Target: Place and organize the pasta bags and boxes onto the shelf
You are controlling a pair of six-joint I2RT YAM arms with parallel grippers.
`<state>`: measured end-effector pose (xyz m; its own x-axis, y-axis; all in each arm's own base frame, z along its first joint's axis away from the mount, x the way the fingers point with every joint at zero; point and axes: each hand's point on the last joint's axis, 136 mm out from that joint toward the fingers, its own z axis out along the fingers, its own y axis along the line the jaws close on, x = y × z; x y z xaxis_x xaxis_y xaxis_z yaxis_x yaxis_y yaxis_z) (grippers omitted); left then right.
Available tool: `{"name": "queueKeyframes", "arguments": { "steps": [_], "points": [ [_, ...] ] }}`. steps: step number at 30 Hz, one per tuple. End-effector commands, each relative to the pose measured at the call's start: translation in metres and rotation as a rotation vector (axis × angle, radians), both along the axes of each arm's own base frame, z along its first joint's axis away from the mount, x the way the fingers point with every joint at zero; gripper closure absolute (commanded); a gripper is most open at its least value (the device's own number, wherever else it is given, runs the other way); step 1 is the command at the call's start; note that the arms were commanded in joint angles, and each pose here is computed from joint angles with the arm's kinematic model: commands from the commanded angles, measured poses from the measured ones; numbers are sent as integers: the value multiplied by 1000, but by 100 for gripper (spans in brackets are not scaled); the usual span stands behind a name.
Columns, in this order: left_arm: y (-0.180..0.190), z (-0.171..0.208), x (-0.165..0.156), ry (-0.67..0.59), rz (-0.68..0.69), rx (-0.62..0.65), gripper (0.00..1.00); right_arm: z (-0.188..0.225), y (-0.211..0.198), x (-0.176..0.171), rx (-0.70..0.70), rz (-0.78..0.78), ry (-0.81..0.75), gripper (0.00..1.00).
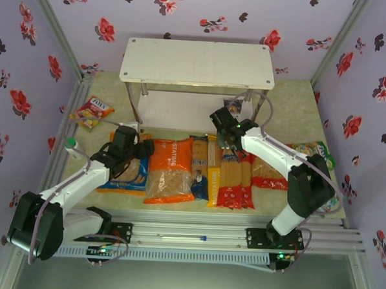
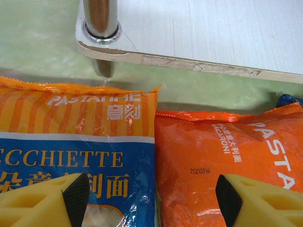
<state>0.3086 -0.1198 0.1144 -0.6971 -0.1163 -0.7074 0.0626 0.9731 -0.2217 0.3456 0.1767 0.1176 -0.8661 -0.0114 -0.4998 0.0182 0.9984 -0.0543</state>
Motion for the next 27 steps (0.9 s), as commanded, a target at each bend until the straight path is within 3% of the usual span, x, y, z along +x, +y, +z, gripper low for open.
{"name": "queueKeyframes", "arguments": {
  "steps": [1,9,27],
  "points": [
    [3,2,-5,7,2,-6,26,37,6,47,19,6,-169,100],
    [4,-1,-8,19,-1,0,26,34,0,83,-46,-5,-234,100],
    [4,-3,-8,32,0,7,26,33,-19,120,-78,-72,-310,100]
  ]
}}
